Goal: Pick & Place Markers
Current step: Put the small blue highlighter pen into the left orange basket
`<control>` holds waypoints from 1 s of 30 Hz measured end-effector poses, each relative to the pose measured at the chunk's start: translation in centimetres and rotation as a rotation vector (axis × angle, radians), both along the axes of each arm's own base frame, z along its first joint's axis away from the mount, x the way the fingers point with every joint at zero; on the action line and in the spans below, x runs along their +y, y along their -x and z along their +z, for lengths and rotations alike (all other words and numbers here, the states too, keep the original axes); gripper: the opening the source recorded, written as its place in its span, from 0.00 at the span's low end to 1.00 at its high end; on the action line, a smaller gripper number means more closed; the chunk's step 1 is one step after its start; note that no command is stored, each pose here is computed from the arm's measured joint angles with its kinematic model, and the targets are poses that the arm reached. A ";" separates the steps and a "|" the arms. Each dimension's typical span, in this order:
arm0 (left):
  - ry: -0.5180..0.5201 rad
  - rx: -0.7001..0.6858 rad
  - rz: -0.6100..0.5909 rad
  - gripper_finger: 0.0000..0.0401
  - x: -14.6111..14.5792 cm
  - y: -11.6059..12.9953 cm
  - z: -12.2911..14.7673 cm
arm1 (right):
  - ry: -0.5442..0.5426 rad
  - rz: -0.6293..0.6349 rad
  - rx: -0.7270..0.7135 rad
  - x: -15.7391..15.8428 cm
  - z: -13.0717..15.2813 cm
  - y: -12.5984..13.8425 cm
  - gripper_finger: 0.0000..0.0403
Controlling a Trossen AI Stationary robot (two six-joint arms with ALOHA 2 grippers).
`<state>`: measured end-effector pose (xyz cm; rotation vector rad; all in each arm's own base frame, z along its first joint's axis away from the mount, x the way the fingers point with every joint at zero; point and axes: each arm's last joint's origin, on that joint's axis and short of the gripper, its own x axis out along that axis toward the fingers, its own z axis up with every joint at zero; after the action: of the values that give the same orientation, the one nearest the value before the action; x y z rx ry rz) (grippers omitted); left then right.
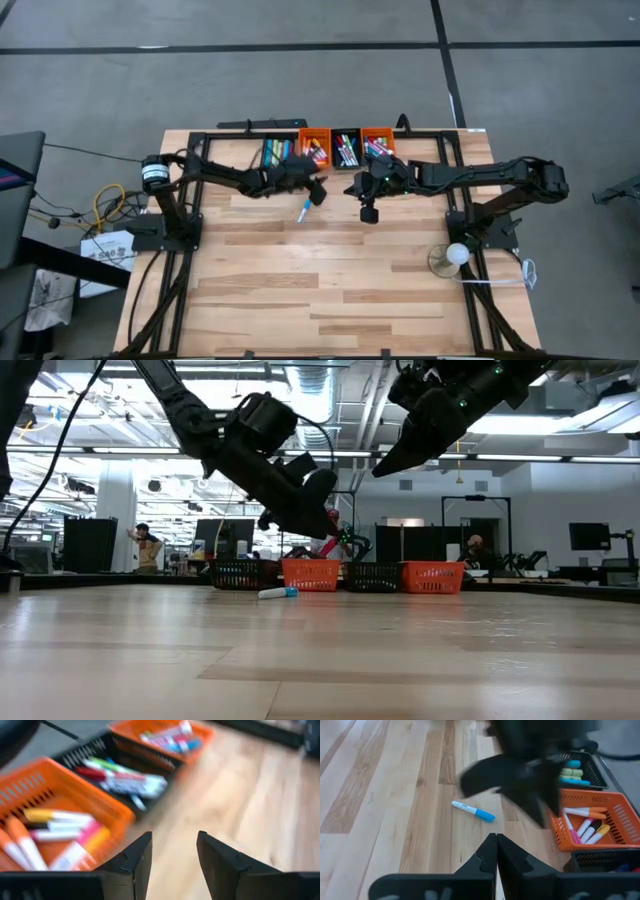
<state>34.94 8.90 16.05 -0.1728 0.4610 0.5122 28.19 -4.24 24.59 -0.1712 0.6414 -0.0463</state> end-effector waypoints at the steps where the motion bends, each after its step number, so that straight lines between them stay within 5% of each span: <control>1: -0.006 0.027 -0.011 0.38 -1.1 -0.1 -0.2 | -0.003 -0.002 0.003 0.0 0.0 0.0 0.00; 6: -0.041 0.195 -0.014 0.38 -6.0 0.2 -1.5 | -0.025 -0.016 0.024 0.0 -0.2 0.2 0.00; 11: 0.041 0.295 0.025 0.38 -8.4 1.2 -2.6 | -0.025 -0.016 0.027 0.0 -0.2 0.2 0.00; 24: 0.144 0.321 0.168 0.38 -6.8 2.0 -3.1 | -0.025 0.005 0.027 0.6 -0.2 0.1 0.00; 30: 0.178 0.322 0.140 0.38 -7.2 2.0 -3.1 | -0.025 0.012 0.028 0.8 -0.2 0.1 0.00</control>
<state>32.94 1.72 12.91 -0.2973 0.8140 0.6396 28.12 -3.42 24.36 -0.1516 0.6686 -0.0241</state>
